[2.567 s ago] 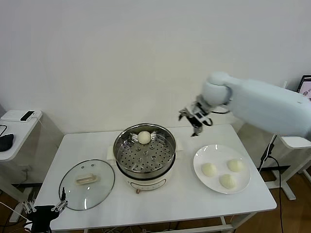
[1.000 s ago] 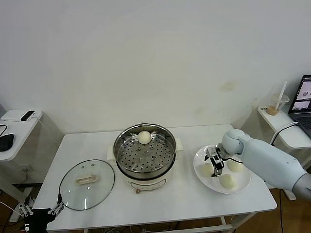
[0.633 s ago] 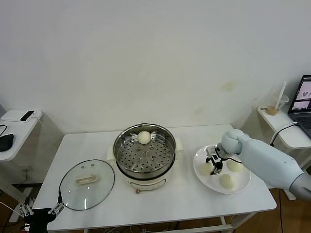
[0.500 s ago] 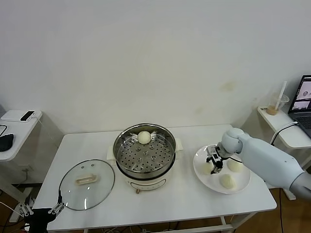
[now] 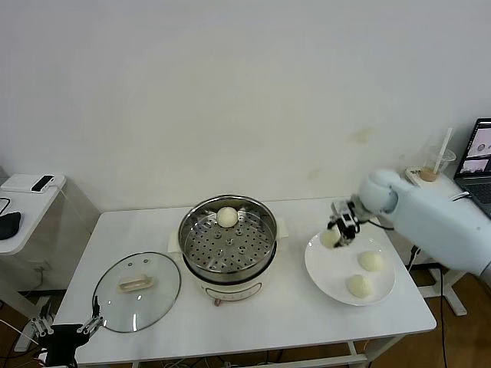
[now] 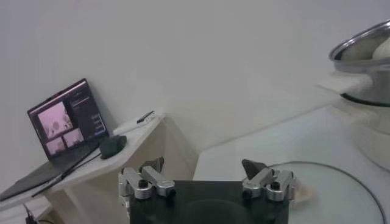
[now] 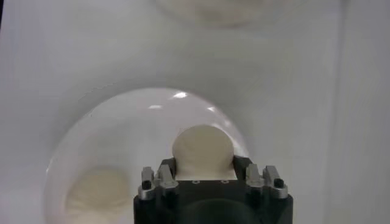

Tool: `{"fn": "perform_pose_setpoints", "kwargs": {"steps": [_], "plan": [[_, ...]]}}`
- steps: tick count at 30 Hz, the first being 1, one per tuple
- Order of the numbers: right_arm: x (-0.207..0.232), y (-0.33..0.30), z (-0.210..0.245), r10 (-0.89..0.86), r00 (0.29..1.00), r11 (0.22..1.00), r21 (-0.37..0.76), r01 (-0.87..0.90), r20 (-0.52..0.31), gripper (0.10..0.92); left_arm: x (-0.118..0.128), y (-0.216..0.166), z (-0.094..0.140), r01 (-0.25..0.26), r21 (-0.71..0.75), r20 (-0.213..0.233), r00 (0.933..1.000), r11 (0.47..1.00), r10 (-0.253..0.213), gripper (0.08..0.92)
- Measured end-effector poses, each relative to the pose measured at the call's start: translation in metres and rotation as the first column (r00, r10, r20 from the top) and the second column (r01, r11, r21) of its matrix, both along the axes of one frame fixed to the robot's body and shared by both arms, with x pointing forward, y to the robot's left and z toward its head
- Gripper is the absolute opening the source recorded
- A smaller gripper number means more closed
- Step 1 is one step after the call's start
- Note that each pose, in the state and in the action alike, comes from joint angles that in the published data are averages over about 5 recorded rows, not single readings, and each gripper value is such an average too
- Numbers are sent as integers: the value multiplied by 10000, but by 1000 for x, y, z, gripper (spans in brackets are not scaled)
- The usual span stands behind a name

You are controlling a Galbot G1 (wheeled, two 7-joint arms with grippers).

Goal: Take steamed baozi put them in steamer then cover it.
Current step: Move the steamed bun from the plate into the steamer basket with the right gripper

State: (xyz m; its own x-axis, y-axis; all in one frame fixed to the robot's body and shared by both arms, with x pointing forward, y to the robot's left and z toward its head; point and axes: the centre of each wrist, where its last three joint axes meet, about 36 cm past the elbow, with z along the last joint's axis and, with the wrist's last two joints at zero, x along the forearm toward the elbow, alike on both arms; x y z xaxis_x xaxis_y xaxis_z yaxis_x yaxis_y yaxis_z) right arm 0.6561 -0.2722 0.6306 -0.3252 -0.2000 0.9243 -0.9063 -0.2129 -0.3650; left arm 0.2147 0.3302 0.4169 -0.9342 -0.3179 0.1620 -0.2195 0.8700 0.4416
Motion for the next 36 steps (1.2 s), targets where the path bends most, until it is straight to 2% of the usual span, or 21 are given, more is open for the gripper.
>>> {"fn": "perform_pose_setpoints", "kwargs": {"steps": [6, 12, 23, 36], "plan": [[-3, 46, 48, 553, 9974, 9971, 505, -577, 463, 602, 2, 1, 2, 51, 35, 71, 10000, 10000, -51, 823], [-8, 106, 60, 1072, 9935, 9888, 1003, -1106, 388, 602, 3, 4, 7, 63, 139, 185, 9998, 9999, -66, 823], [-18, 221, 29, 1396, 9899, 9798, 1479, -1347, -236, 604, 2, 7, 14, -155, 124, 375, 9992, 9998, 151, 823], [-21, 300, -24, 636, 9963, 9875, 1480, -545, -574, 609, 4, 5, 18, -272, 9, 640, 9976, 9996, 271, 823]]}}
